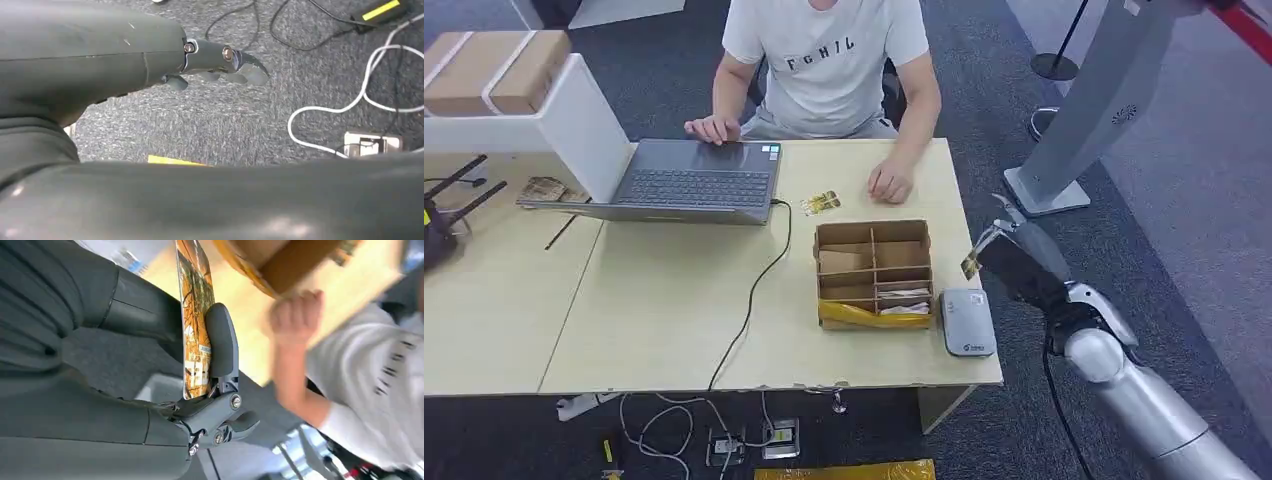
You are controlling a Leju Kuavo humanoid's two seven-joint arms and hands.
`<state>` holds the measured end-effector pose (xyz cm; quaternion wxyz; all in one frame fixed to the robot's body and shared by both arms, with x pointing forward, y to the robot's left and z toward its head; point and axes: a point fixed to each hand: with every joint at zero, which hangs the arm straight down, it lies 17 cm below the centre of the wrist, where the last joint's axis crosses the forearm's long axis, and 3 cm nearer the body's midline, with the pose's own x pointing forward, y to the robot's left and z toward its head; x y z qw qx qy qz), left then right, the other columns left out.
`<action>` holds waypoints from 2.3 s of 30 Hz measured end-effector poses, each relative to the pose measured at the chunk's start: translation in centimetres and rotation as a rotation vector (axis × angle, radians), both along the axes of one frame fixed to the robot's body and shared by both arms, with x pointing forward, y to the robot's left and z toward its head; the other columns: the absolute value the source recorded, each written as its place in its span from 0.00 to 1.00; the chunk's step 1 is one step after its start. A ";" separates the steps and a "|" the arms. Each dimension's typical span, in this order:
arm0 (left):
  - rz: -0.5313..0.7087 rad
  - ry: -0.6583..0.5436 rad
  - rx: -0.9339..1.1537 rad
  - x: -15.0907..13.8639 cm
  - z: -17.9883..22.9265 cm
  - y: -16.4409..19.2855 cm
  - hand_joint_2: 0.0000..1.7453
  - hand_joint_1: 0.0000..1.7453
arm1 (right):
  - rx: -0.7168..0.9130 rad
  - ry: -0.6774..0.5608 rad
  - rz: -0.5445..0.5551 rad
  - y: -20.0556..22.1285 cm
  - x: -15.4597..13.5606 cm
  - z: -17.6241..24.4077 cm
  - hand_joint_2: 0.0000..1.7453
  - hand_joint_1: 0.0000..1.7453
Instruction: Pass the card to the sensor for recognition and then transmit it.
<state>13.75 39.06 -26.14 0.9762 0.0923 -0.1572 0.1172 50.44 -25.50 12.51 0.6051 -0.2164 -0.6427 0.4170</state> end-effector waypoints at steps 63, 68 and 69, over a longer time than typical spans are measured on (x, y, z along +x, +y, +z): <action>-0.102 -0.008 -0.048 0.8 -0.1 -3.2 0.00 0.00 | -0.337 -0.118 -0.021 4.0 4.3 0.8 1.00 0.00; -0.085 0.007 -0.048 -0.3 -0.3 -3.0 0.00 0.00 | -0.302 -0.128 -0.058 2.1 2.8 3.0 1.00 0.00; -0.080 0.005 -0.048 -0.3 -0.3 -2.9 0.00 0.00 | -0.290 -0.127 -0.065 1.8 2.6 3.5 1.00 0.00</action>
